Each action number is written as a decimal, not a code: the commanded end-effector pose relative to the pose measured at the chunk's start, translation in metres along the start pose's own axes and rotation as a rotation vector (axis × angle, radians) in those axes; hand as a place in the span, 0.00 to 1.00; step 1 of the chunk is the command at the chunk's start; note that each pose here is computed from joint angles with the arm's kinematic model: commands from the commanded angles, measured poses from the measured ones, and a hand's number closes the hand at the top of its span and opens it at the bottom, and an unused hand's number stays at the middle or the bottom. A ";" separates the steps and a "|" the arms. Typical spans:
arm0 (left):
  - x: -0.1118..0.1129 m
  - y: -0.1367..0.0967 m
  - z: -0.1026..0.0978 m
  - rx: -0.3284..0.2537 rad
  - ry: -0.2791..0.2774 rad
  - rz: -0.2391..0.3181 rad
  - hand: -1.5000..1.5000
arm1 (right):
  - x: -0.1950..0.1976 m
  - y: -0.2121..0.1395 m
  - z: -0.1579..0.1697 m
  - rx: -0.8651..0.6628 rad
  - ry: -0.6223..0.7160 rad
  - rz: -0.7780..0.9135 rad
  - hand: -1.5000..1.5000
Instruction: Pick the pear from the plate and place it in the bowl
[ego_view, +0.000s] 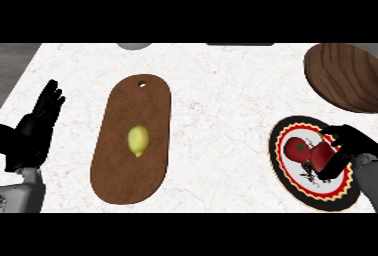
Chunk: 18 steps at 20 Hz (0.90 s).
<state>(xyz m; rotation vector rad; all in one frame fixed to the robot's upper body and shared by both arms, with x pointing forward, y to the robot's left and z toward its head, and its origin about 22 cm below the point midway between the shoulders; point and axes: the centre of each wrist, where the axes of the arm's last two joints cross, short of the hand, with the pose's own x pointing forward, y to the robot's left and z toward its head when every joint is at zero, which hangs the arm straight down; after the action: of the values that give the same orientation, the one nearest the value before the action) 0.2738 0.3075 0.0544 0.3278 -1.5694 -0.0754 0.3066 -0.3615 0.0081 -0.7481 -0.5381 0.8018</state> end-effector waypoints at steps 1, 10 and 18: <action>0.008 0.017 -0.008 0.014 0.002 -0.007 0.50 | 0.020 0.006 -0.002 0.039 -0.075 0.025 1.00; 0.007 -0.016 0.000 0.008 -0.009 0.017 0.50 | 0.002 0.027 -0.018 -0.046 -0.094 -0.018 1.00; 0.012 -0.005 -0.018 -0.029 -0.024 -0.003 0.50 | 0.096 -0.001 -0.004 -0.127 -0.590 0.323 1.00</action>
<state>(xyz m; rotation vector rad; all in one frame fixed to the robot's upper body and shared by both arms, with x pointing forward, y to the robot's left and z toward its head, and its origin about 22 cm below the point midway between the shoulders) 0.2823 0.3002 0.0607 0.3065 -1.5927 -0.0981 0.3491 -0.3139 0.0155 -0.7209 -0.8912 1.1626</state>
